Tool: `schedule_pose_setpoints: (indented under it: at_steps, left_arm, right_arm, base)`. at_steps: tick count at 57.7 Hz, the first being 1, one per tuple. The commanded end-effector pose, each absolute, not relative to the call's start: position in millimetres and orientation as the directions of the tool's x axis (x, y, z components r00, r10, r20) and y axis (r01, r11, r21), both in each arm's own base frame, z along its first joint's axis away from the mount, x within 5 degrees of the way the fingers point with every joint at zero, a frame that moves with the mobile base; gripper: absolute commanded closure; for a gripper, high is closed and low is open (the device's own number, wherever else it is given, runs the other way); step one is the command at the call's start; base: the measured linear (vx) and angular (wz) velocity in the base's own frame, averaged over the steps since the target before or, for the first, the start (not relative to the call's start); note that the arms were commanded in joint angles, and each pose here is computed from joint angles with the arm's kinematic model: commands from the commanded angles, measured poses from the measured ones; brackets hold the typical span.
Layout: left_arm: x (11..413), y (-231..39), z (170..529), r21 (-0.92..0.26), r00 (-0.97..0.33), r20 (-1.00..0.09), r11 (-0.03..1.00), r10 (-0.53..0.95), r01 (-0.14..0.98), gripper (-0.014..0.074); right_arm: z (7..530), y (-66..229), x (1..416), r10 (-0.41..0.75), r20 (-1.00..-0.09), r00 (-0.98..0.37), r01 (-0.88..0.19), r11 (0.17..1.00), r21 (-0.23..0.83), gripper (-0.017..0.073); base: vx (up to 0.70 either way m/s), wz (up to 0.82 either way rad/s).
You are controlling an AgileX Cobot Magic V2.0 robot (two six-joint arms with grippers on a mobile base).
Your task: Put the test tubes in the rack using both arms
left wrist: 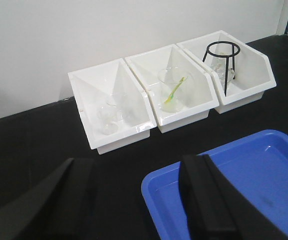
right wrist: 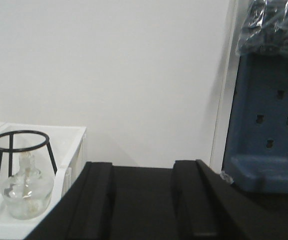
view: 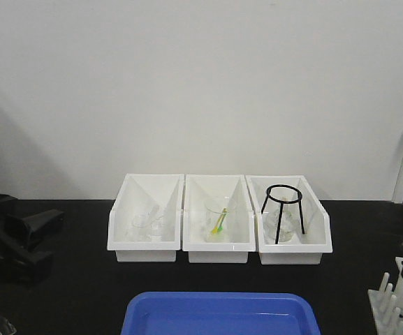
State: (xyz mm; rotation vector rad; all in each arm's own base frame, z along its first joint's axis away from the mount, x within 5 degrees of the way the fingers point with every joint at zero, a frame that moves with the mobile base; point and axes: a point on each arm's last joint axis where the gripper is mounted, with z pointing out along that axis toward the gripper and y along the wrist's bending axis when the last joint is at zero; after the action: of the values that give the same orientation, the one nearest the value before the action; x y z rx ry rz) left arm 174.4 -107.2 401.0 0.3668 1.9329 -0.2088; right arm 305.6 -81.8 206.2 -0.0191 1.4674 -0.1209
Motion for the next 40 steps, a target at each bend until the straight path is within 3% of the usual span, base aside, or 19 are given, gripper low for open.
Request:
schedule_pose_setpoints:
  at_steps: [1,27,40]
  left_arm:
    - [169.3,-106.8,421.6,0.011,-0.254,-0.96,0.925,0.116,0.379,0.0116]
    - [169.3,-105.5,420.0,0.015,-0.272,-0.955,0.93,0.123,0.368,0.0116]
    - [168.9,-101.7,415.3,0.026,-0.32,-0.937,0.942,0.14,0.336,0.0137]
  right_arm:
    - [249.1,-78.3,297.2,-0.119,-0.922,0.368,0.065,0.993,-0.102,0.02]
    - [297.2,-67.2,273.9,-0.067,-0.895,0.441,0.021,0.998,-0.064,0.0215]
    - [330.6,-45.7,243.0,-0.054,-0.94,0.336,-0.087,0.992,-0.088,0.032]
  base:
    - [0.0,0.0]
    - [0.0,0.0]
    - [0.0,0.0]
